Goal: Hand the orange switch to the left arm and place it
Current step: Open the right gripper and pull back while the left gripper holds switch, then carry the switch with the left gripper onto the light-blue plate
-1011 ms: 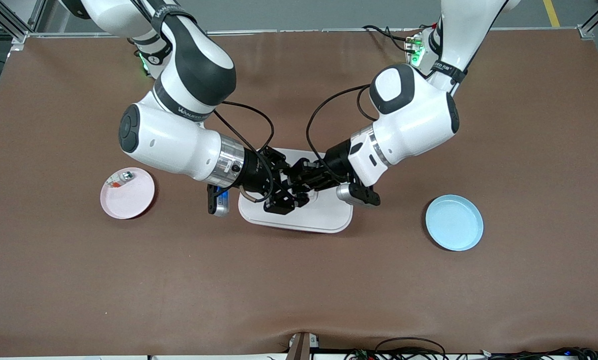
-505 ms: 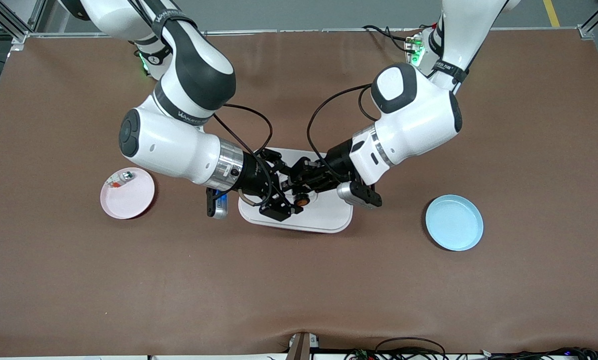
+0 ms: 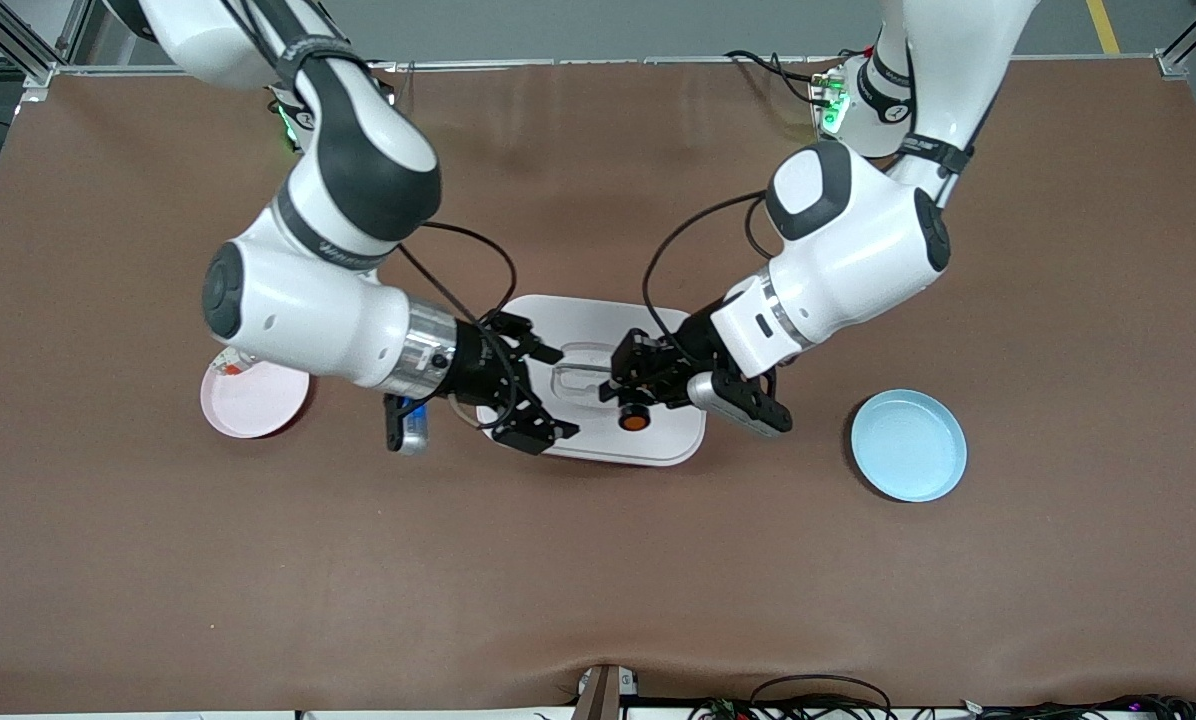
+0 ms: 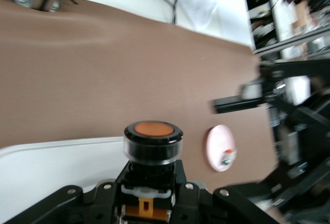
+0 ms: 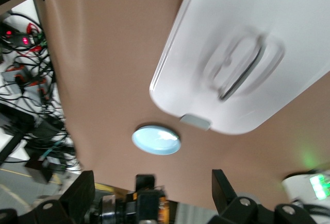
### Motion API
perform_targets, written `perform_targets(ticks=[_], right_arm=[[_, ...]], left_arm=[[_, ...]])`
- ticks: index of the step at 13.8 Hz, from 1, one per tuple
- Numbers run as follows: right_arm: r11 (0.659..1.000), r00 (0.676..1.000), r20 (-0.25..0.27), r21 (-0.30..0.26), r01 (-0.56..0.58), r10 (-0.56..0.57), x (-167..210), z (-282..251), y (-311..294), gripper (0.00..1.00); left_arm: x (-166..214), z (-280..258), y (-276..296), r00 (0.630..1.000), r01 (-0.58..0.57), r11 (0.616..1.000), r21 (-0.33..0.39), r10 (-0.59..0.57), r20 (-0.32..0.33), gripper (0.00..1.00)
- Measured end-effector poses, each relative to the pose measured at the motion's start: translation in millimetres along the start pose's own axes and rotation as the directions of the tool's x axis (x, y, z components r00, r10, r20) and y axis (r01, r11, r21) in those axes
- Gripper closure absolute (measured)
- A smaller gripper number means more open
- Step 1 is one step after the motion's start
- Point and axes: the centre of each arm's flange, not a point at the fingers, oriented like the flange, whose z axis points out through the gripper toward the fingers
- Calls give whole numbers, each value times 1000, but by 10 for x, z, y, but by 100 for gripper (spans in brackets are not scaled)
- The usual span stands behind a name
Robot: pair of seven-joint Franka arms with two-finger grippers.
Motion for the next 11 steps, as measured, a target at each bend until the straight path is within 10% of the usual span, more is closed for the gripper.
perform_targets(ticks=[5,11], right_arm=[[946,960,-61,-198,256,-273,728,-437,117,0],[783,837,-20,-367,502,-546,1378,-1134,339,0]], left_arm=[[12,-147,-552,960,-209,965,159,171,224,67],[-42,-465,-1486,759,-536,818,211,357,544,67]])
